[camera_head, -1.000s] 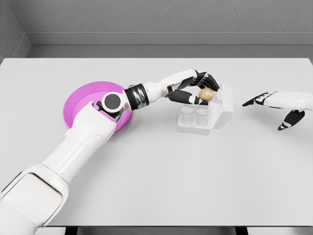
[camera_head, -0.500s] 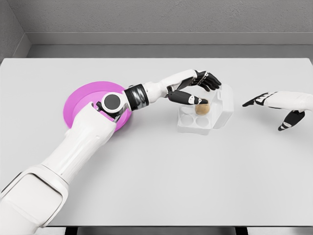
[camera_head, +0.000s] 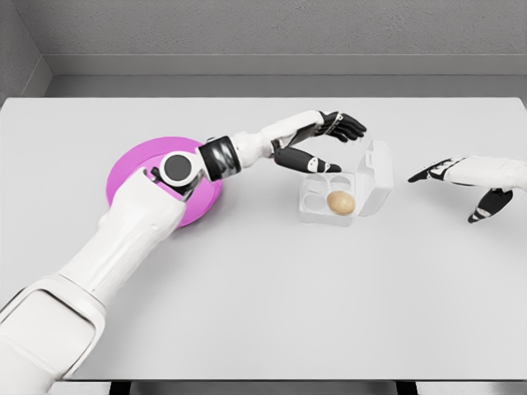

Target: Pack egg into the box and close the box lid

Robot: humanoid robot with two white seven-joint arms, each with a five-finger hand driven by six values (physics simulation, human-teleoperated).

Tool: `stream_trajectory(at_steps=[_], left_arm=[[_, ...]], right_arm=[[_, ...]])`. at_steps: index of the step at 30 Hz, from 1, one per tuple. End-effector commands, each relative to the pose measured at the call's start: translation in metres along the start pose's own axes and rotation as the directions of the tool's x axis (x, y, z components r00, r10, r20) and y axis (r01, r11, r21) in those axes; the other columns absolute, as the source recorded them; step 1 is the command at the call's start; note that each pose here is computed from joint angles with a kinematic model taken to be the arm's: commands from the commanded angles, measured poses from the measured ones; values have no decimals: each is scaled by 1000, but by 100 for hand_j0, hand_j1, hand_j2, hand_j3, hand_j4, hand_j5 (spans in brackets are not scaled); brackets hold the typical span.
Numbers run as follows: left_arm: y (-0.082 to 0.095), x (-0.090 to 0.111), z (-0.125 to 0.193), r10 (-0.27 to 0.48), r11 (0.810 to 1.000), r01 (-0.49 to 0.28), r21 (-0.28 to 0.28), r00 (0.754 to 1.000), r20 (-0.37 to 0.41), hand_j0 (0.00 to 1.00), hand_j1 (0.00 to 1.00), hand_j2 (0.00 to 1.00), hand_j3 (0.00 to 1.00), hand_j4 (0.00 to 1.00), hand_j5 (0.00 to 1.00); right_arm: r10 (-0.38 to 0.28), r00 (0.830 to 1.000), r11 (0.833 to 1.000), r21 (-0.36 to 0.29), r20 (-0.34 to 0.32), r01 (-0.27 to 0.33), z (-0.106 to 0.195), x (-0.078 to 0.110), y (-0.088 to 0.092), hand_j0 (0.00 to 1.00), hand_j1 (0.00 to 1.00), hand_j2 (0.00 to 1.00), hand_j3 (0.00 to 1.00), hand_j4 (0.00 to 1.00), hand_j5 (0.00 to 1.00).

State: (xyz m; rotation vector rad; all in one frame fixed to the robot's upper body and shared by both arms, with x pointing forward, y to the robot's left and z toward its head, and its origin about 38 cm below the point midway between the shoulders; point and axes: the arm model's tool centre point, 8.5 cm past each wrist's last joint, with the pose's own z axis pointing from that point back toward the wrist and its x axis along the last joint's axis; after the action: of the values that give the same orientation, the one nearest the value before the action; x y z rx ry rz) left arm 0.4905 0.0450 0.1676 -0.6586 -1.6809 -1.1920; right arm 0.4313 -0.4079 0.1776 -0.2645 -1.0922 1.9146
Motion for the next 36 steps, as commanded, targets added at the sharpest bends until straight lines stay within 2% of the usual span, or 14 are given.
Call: stream_trajectory(at_steps=[1,3,5,6,9,18,24,28,29,30,31,32,33,36], left_arm=[[1,12,0,-18,1000,18,-5,999,37,89,89,89,89,89,89],[13,17,12,-17,1000,17,14,999,50,100,100,100,100,100,100],[36,57,40,-85,996,84,14,988,132,100,100,100,100,100,100],[56,86,77,-133,991,133,10,978,161,100,100,100,100,100,100],[71,115,116,-222,974,225,3,964,149,100,100,100,100,100,100],[68,113,119,-231,972,235,-9,963,138,100,100,100,100,100,100],[69,112,124,-240,970,243,-13,962,127,100,100,100,100,100,100],[65,123,153,-298,952,302,-49,951,88,100,100,100,100,100,100],[68,128,179,-372,925,372,-79,928,18,100,100,100,100,100,100],[68,134,192,-475,874,470,-121,880,-21,100,100,100,100,100,100],[70,138,195,-588,801,577,-156,809,-25,100,100,100,100,100,100],[78,149,200,-660,746,650,-146,751,-29,100,100,100,100,100,100],[77,145,202,-676,732,663,-157,736,-40,100,100,100,100,100,100],[74,140,203,-670,736,657,-163,741,-43,100,100,100,100,100,100]], right_arm=[[-7,1000,1000,-1,0,7,0,0,1,100,100,100,100,100,100],[-5,1000,1000,-5,1,5,0,0,-1,100,100,100,100,100,100],[14,999,1000,-3,32,-14,-6,10,-2,100,100,100,100,100,100],[23,999,1000,0,42,-23,-7,14,-3,100,100,100,100,100,100],[23,999,1000,0,42,-23,-7,14,-3,100,100,100,100,100,100],[81,992,996,-32,94,-78,-11,35,-20,100,100,100,100,100,100],[146,973,989,-63,178,-137,-21,68,-31,100,100,100,100,100,100],[184,957,982,-93,225,-166,-29,87,-42,100,100,100,100,100,100],[189,952,980,-105,242,-168,-35,93,-46,100,100,100,100,100,100],[190,944,980,-113,271,-165,-45,102,-46,100,100,100,100,100,100],[189,942,980,-113,278,-163,-48,104,-46,100,100,100,100,100,100],[192,942,979,-117,275,-165,-47,103,-48,100,100,100,100,100,100],[207,945,975,-135,254,-177,-39,99,-58,100,100,100,100,100,100],[223,964,962,-194,148,-192,4,74,-80,100,100,100,100,100,100]])
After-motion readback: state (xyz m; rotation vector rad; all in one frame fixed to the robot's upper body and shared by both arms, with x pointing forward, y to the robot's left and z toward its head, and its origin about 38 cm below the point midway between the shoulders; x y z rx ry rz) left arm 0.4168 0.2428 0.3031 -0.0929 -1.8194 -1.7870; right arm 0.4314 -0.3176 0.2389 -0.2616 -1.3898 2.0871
